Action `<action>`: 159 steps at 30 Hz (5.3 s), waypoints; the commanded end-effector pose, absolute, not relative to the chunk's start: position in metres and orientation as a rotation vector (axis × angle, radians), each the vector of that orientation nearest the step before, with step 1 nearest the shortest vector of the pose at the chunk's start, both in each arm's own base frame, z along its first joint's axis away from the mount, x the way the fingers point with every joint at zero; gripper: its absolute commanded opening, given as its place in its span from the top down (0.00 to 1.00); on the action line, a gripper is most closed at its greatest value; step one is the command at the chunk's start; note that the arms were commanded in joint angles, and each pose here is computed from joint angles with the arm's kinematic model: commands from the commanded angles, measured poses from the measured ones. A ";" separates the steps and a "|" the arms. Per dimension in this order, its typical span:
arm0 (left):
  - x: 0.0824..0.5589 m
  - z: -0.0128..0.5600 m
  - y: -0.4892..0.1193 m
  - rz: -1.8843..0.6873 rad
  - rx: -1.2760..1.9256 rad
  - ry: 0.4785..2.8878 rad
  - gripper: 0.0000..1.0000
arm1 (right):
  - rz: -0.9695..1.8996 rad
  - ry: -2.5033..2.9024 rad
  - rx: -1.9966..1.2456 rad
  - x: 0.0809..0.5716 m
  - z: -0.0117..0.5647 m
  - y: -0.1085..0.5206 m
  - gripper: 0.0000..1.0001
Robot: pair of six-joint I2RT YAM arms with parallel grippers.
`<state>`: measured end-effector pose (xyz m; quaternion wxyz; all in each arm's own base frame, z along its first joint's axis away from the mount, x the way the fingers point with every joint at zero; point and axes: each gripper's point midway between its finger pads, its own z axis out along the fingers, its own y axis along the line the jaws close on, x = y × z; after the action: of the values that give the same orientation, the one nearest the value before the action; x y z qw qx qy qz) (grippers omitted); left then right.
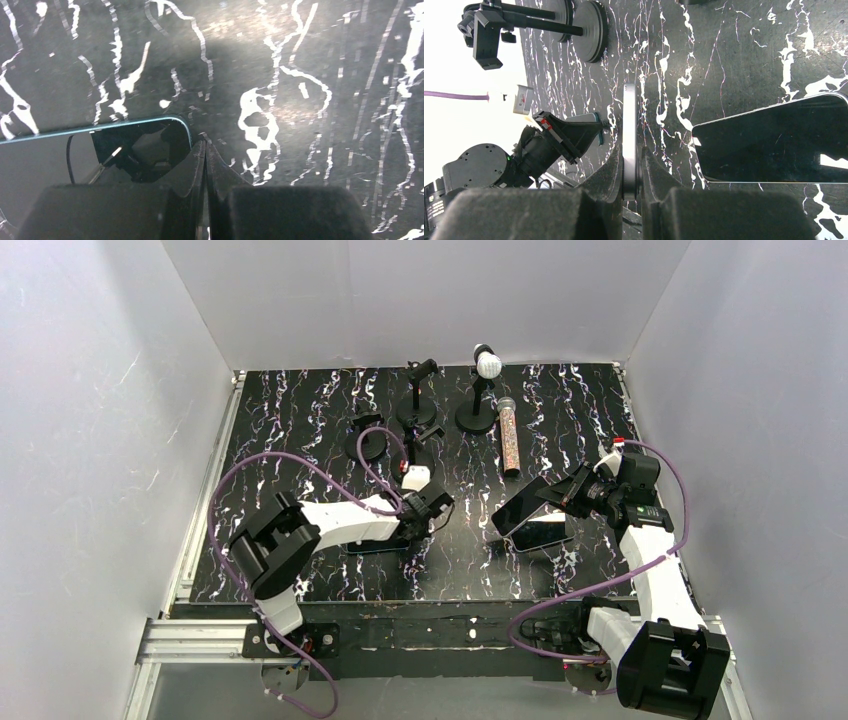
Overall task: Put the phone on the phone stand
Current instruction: Move the phone to the center of the board, then move the phone stand to the center of the board.
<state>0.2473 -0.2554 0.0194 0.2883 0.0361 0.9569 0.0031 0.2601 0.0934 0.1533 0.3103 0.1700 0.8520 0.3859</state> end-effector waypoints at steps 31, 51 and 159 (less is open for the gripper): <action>0.278 0.215 -0.217 -0.567 0.068 2.127 0.18 | 1.091 2.119 0.288 0.269 0.207 0.102 0.99; 0.328 0.287 -0.188 -0.891 -0.002 2.010 0.02 | 1.102 2.111 0.166 0.262 0.231 0.122 0.99; 0.209 0.233 -0.287 -1.401 0.558 2.180 1.00 | 1.461 2.244 -0.231 0.266 0.176 0.263 0.99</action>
<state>0.2160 -0.2812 0.1955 0.2031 0.1711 0.8387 -0.4754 0.2553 0.2453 0.1570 0.1971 -0.0567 0.8425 0.4982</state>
